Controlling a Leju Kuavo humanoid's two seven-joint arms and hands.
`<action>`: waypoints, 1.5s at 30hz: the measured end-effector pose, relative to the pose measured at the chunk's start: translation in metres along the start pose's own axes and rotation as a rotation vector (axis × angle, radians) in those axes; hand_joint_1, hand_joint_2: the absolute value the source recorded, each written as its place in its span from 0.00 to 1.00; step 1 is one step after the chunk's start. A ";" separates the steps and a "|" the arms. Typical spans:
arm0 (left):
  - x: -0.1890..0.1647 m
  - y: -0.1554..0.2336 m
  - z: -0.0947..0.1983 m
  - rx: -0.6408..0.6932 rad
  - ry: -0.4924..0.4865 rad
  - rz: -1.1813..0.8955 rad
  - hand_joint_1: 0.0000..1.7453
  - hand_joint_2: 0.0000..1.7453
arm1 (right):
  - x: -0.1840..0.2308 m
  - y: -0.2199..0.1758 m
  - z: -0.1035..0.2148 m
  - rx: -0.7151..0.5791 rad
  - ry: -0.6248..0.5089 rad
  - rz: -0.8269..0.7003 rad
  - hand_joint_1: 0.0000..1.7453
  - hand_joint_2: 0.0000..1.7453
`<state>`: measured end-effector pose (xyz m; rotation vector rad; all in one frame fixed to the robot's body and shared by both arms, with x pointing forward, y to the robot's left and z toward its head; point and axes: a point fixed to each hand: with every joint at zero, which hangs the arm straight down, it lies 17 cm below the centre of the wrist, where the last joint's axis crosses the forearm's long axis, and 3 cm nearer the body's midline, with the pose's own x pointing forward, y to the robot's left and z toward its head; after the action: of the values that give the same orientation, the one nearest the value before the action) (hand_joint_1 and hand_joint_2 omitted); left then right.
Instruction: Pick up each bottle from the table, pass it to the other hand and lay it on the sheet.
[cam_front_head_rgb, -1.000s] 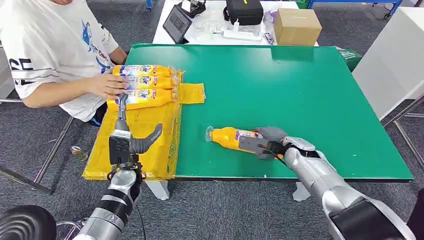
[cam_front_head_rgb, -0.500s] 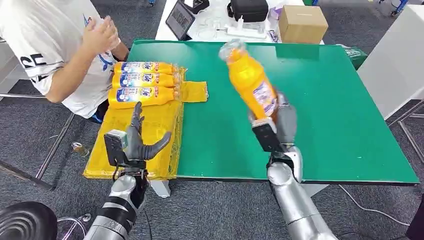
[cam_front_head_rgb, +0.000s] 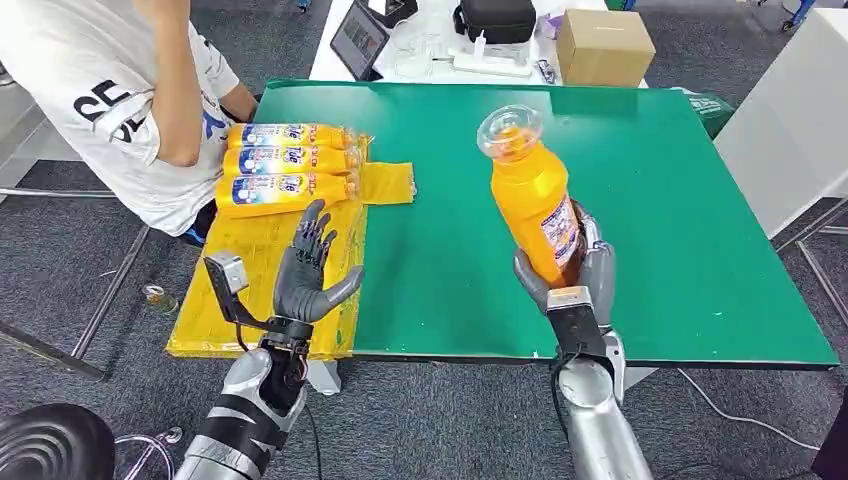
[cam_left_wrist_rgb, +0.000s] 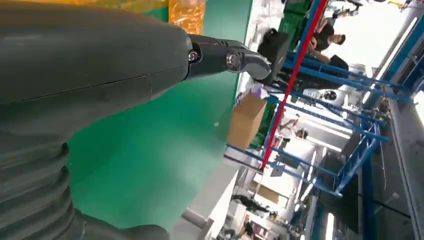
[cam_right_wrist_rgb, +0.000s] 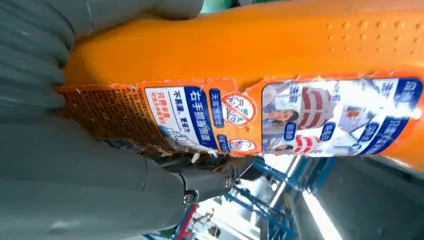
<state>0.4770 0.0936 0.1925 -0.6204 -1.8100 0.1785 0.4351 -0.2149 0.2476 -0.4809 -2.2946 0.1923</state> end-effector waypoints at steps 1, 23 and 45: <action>0.001 -0.004 0.000 -0.013 -0.002 0.010 0.00 1.00 | -0.001 0.005 0.003 0.024 0.006 -0.020 1.00 1.00; -0.024 -0.104 0.033 -0.287 0.081 0.065 0.00 1.00 | -0.003 0.179 0.112 0.501 0.121 -0.133 1.00 1.00; -0.049 -0.109 0.042 -0.292 0.167 0.075 0.00 1.00 | -0.005 0.194 0.121 0.526 0.160 -0.164 1.00 1.00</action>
<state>0.4130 -0.0157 0.1830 -0.8835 -1.6648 -0.0884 0.4061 -0.0380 0.1060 -0.0344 -2.0091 0.6301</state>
